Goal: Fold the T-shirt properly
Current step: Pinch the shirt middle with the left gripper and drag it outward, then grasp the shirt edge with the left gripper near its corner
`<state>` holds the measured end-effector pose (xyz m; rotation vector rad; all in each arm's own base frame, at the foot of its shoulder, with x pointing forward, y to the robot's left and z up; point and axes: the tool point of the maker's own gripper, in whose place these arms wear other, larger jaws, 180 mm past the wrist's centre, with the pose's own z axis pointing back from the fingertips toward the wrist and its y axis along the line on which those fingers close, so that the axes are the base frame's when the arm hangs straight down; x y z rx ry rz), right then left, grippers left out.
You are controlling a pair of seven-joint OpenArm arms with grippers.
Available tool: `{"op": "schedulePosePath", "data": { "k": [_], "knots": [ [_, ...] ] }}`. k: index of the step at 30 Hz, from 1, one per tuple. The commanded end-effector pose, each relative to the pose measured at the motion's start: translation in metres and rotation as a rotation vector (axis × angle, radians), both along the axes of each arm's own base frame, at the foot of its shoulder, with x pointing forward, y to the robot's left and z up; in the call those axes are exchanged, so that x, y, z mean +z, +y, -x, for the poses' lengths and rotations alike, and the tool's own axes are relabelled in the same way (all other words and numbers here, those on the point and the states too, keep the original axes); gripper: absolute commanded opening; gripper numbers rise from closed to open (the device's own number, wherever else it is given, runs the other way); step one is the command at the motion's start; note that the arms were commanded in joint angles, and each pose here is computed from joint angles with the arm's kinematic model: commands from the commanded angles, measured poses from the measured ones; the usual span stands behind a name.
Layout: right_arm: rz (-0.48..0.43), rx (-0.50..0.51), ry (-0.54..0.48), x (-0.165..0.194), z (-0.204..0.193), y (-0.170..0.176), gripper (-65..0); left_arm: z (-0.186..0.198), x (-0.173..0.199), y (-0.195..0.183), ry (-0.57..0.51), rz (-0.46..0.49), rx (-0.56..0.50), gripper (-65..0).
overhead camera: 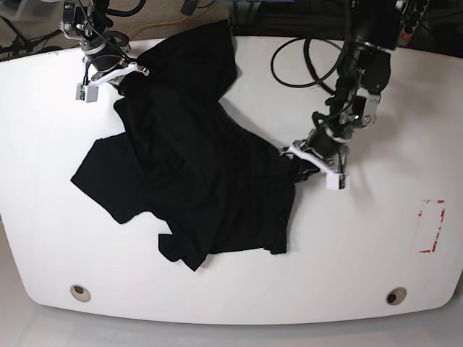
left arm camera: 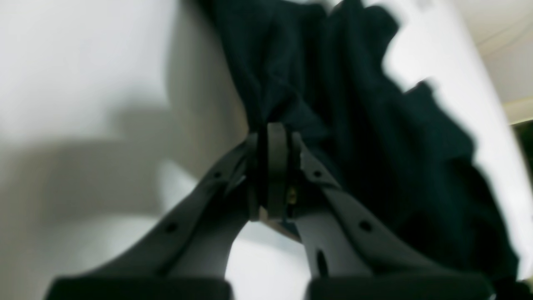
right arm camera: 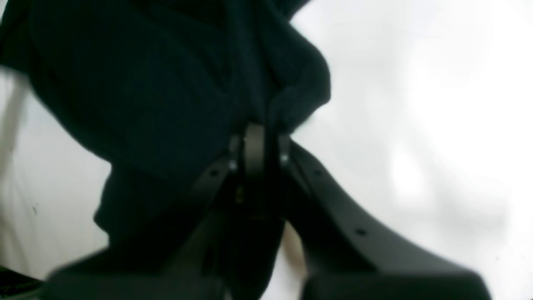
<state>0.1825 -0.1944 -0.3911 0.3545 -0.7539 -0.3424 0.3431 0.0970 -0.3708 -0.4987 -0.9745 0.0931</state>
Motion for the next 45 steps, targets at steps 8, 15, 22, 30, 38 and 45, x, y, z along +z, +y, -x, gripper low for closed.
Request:
{"op": "schedulePosePath", "data": {
  "k": [8, 15, 22, 30, 38, 45],
  "knots": [
    [0.004, -0.004, -0.023, 0.003, -0.004, -0.004, -65.0, 0.049, 0.042, 0.065, -0.087, -0.116, 0.042, -65.0],
    [0.003, -0.007, -0.029, 0.002, -0.008, -0.006, -65.0, 0.092, 0.021, 0.105, 0.008, -0.171, 0.123, -65.0],
    [0.002, -0.007, -0.028, 0.003, -0.007, -0.005, -65.0, 0.108, 0.010, 0.100, 0.067, -0.161, 0.108, -58.6],
    [-0.026, 0.029, 0.010, -0.003, -0.001, 0.009, -65.0, 0.099, 0.027, 0.078, 0.049, -0.105, 0.084, -14.9],
    [-0.051, 0.084, -0.015, -0.001, 0.000, 0.023, -65.0, 0.049, 0.072, 0.104, -0.098, -0.158, 0.124, -9.2],
    [-0.054, 0.089, -0.003, -0.002, 0.002, 0.024, -65.0, -0.007, 0.074, 0.152, -0.057, -0.182, 0.204, -9.2]
  ]
}}
